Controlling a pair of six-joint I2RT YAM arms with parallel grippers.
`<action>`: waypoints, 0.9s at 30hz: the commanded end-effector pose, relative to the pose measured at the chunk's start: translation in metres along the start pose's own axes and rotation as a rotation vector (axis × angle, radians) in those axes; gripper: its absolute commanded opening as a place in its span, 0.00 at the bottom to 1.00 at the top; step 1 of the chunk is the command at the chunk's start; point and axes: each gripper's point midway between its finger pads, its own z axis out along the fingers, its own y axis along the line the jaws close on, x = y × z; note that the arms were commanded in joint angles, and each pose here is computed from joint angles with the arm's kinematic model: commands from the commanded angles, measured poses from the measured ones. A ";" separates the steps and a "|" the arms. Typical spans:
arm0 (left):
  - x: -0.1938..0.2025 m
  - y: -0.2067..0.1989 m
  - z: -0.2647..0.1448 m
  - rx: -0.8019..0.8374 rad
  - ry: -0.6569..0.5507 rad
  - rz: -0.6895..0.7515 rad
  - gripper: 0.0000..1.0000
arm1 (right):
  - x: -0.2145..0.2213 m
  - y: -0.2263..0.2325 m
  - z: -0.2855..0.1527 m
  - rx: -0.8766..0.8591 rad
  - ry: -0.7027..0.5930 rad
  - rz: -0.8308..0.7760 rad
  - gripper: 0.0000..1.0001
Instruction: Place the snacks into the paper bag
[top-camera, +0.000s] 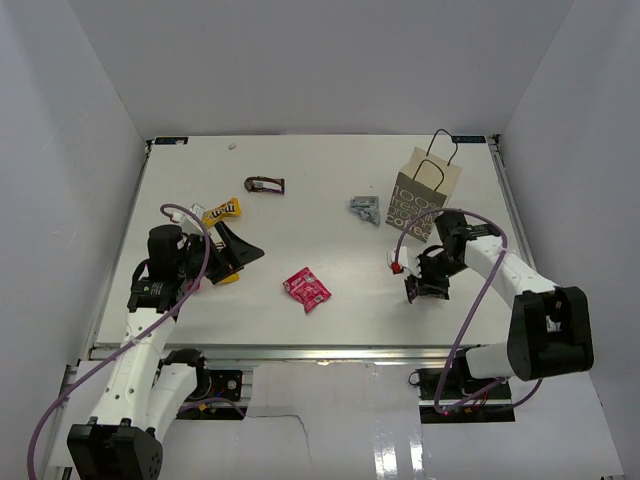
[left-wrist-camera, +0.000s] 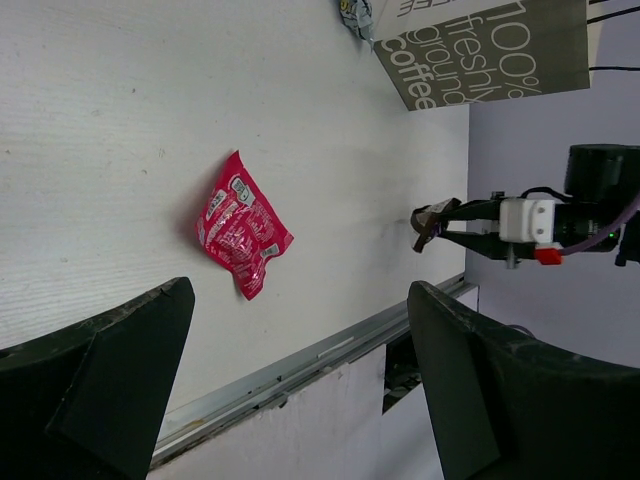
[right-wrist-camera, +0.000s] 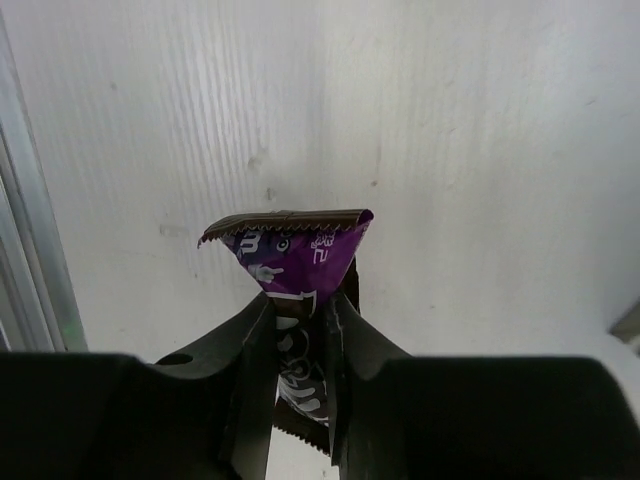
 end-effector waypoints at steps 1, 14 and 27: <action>-0.001 -0.007 -0.001 0.038 -0.006 0.015 0.98 | -0.073 -0.010 -0.047 0.064 -0.256 0.002 0.26; 0.002 -0.008 0.001 0.063 0.005 0.010 0.98 | -0.220 -0.147 -0.316 0.622 -0.850 0.123 0.23; 0.004 -0.011 -0.003 0.077 -0.005 0.007 0.98 | -0.153 -0.244 -0.335 0.935 -0.907 0.556 0.18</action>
